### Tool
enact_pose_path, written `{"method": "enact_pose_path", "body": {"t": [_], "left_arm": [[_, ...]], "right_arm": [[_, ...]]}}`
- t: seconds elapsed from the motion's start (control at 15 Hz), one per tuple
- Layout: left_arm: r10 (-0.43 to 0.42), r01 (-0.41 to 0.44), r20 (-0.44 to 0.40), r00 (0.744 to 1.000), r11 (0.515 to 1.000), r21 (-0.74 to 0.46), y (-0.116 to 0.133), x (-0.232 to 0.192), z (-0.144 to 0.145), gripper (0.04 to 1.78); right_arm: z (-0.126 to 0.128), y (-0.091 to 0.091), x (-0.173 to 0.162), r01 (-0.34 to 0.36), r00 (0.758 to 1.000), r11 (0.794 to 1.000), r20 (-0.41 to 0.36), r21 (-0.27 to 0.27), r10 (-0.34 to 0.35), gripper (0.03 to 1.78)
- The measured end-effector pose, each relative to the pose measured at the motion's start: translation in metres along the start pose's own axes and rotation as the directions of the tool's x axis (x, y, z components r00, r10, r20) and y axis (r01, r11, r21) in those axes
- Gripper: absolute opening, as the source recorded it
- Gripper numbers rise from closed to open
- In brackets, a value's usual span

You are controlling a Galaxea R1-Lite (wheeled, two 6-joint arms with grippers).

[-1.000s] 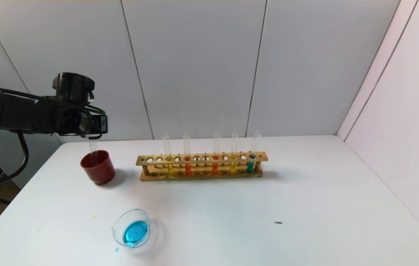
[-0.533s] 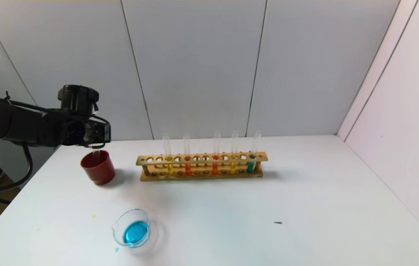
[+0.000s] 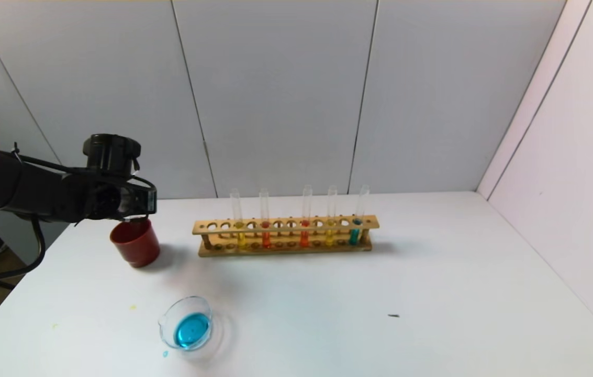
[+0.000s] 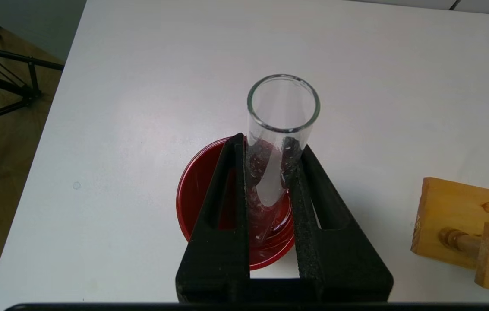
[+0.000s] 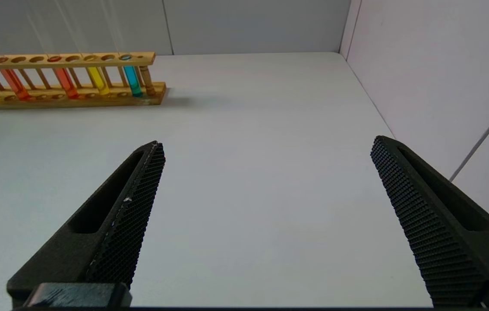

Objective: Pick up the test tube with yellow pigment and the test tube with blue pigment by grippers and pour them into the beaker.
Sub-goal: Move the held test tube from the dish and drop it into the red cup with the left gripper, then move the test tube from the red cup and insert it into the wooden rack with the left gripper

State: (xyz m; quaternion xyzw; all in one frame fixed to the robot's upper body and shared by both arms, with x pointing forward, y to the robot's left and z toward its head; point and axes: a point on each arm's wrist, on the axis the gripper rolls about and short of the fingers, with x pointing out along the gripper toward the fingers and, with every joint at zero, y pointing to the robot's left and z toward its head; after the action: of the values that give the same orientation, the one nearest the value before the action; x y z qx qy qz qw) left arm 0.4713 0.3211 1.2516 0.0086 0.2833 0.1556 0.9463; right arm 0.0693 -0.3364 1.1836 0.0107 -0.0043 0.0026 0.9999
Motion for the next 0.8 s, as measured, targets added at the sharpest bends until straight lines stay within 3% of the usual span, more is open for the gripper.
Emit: {"method": "enact_pose_path", "body": {"t": [0.2,0.53,0.8], "left_arm": [[-0.005,0.005,0.019,1.000,1.000,0.005,0.002,-0.005,0.001,0.61],[-0.009,0.010,0.056,0.998,1.000,-0.003,0.005,-0.017,0.010,1.42],[-0.022,0.023,0.102,0.995,1.000,-0.006,0.006,-0.035,0.021,1.73]], "right_arm": [[0.000,0.000,0.000,0.000,1.000,1.000,0.000,0.000,0.000,1.74],[0.000,0.000,0.000,0.000,1.000,1.000,0.000,0.000,0.000,1.74],[0.000,0.000,0.000,0.000,1.000,1.000,0.000,0.000,0.000,1.74]]}}
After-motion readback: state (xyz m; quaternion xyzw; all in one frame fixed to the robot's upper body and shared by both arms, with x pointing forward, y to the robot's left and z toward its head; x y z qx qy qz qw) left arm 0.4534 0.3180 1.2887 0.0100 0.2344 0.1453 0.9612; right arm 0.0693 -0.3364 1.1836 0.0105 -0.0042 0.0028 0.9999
